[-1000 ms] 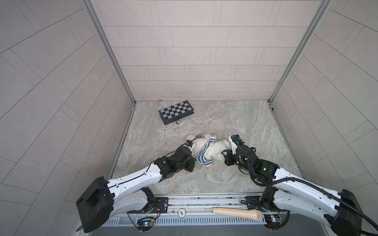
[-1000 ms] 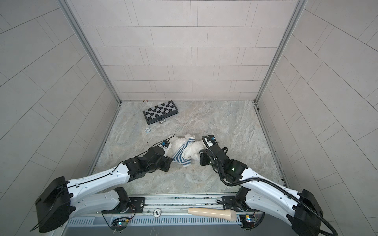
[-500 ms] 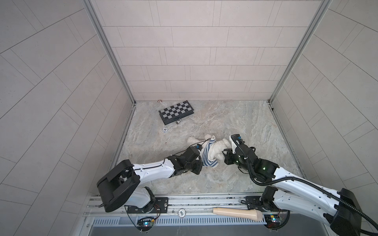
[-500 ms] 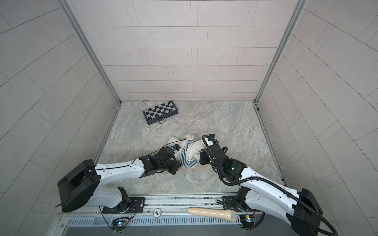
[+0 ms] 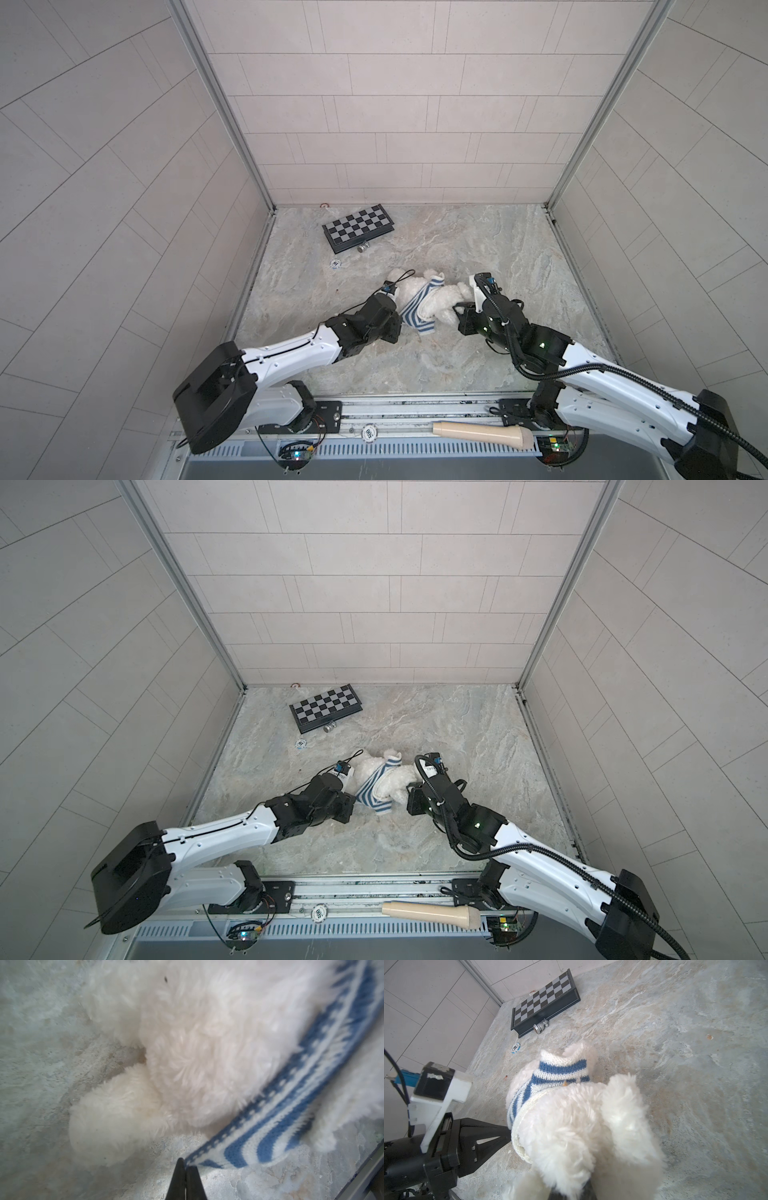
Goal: Dress the teddy bear
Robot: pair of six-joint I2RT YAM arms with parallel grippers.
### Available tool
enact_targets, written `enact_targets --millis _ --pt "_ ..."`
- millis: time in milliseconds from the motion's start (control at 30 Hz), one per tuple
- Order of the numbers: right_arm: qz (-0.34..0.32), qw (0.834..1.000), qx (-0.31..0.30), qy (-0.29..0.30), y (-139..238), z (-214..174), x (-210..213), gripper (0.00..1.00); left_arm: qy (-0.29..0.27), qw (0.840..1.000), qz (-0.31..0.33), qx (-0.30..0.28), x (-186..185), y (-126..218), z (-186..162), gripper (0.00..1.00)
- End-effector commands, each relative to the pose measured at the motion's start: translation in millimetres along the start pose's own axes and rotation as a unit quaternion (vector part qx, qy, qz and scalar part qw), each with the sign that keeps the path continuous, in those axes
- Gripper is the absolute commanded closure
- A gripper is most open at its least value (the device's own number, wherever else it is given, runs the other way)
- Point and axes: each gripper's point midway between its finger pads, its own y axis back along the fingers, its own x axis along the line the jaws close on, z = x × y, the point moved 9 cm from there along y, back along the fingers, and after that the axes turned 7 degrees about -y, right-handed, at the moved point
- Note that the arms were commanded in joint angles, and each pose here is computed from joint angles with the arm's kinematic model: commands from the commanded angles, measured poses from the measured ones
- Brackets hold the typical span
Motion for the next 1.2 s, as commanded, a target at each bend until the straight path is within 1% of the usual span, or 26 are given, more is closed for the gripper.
enact_targets --millis 0,67,133,167,267,300,433,533,600,667,733,867,1000,1067,1100,1167 --pt "0.030 0.995 -0.082 -0.043 15.2 32.6 16.7 1.00 -0.037 0.999 -0.026 0.006 -2.9 5.8 -14.4 1.00" --pt "0.032 0.995 -0.082 -0.045 15.1 32.9 17.2 1.00 -0.029 0.997 -0.073 -0.017 -11.5 9.8 -8.3 1.00" --pt "0.032 0.995 -0.084 -0.046 15.4 33.2 17.4 1.00 -0.016 0.994 -0.100 -0.029 -16.1 11.8 -4.8 1.00" --pt "0.030 0.995 -0.084 -0.046 15.4 32.8 17.0 1.00 -0.008 0.994 -0.108 -0.031 -17.3 12.6 -4.3 0.96" --pt "0.026 0.995 -0.085 -0.042 14.8 32.9 16.3 1.00 0.008 0.992 -0.122 -0.041 -18.3 15.5 -4.8 0.73" --pt "0.023 0.995 -0.084 -0.041 13.8 32.1 15.6 1.00 0.011 0.991 -0.125 -0.043 -18.4 16.5 -5.4 0.68" --pt "0.022 0.996 -0.080 -0.036 10.3 31.7 16.9 1.00 0.019 0.988 -0.143 -0.054 -22.6 19.8 -7.4 0.51" --pt "0.023 0.996 -0.077 -0.034 7.8 31.1 17.5 1.00 0.032 0.983 -0.165 -0.079 -26.9 22.4 -5.3 0.40" --pt "0.024 0.996 -0.076 -0.032 7.2 30.9 18.0 1.00 0.041 0.980 -0.167 -0.096 -26.8 22.2 -1.3 0.32" --pt "0.027 0.997 -0.072 -0.031 6.3 30.2 18.7 1.00 0.044 0.981 -0.161 -0.102 -27.3 19.5 3.9 0.26" --pt "0.031 0.997 -0.067 -0.031 5.4 29.3 19.4 1.00 0.050 0.982 -0.151 -0.104 -25.2 14.8 8.2 0.24" --pt "0.038 0.997 -0.055 -0.029 3.9 27.0 20.6 1.00 0.080 0.975 -0.160 -0.132 -16.3 7.4 15.4 0.22" --pt "0.043 0.998 -0.048 -0.027 1.2 25.3 21.8 1.00 0.084 0.973 -0.166 -0.134 -15.6 -0.7 23.2 0.23" --pt "0.056 0.996 -0.055 -0.031 4.8 33.0 29.4 1.00 0.088 0.973 -0.168 -0.130 -15.7 -5.3 24.1 0.23" --pt "0.057 0.996 -0.054 -0.031 4.8 33.2 29.9 1.00 0.087 0.974 -0.168 -0.125 -16.1 -8.1 24.4 0.25" --pt "0.058 0.997 -0.052 -0.031 3.5 32.7 30.0 1.00 0.088 0.974 -0.171 -0.120 -17.1 -13.0 23.5 0.34"
